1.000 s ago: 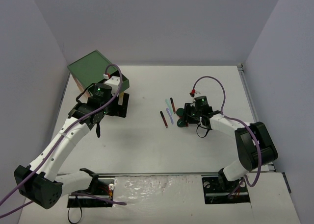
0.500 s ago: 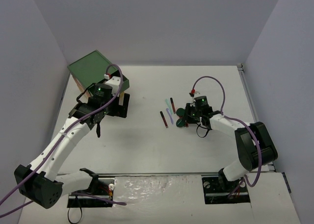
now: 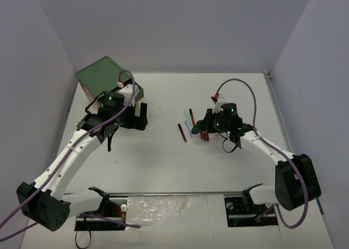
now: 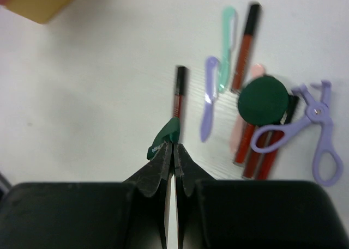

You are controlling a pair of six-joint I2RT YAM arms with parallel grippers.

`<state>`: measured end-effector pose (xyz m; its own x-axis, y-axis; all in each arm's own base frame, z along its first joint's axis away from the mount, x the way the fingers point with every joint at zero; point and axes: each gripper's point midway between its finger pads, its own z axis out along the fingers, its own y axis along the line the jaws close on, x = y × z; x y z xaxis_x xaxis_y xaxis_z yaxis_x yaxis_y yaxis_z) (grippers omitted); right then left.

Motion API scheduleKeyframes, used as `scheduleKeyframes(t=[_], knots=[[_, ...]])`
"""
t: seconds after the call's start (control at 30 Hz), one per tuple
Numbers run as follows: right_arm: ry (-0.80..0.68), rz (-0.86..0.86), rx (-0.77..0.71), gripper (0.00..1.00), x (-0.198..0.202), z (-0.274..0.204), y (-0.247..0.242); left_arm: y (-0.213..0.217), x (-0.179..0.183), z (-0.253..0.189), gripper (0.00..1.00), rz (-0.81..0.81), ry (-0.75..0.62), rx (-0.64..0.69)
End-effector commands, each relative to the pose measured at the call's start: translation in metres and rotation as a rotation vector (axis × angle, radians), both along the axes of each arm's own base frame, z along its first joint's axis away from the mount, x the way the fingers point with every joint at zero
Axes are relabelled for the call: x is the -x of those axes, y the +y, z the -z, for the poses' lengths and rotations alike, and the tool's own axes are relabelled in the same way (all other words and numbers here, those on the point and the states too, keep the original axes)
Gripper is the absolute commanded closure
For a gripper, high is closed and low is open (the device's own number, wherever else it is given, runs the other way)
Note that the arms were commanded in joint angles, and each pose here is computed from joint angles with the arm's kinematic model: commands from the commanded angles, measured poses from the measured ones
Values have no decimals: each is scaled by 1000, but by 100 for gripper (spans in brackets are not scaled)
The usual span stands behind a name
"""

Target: Organize the makeup

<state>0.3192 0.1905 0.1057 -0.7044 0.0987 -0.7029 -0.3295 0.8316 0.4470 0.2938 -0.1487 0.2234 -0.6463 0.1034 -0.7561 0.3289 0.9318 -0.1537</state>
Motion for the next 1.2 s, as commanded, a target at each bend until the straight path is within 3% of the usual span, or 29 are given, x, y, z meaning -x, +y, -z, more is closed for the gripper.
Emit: scheduleKeyframes(t=[0.0,0.17,0.37,0.57,0.93,1.17], knots=[[-286,-162,-194,100,-1,-110,34,-41,-10,-49,6,85,-85,237],[-495,-299,-319,100,14,-182,52,-71,-7,-73,6,178,-84,399],[-652,-493,-454,100,38,-237,74,-100,3,-100,7,322,-73,545],[-687,-609,-483,100,53,-250,94,-110,11,-118,7,400,-87,598],[-677,-661,-501,100,61,-245,114,-117,26,-126,13,477,-95,663],[-682,-670,-514,100,60,-249,119,-124,31,-127,35,515,-79,703]])
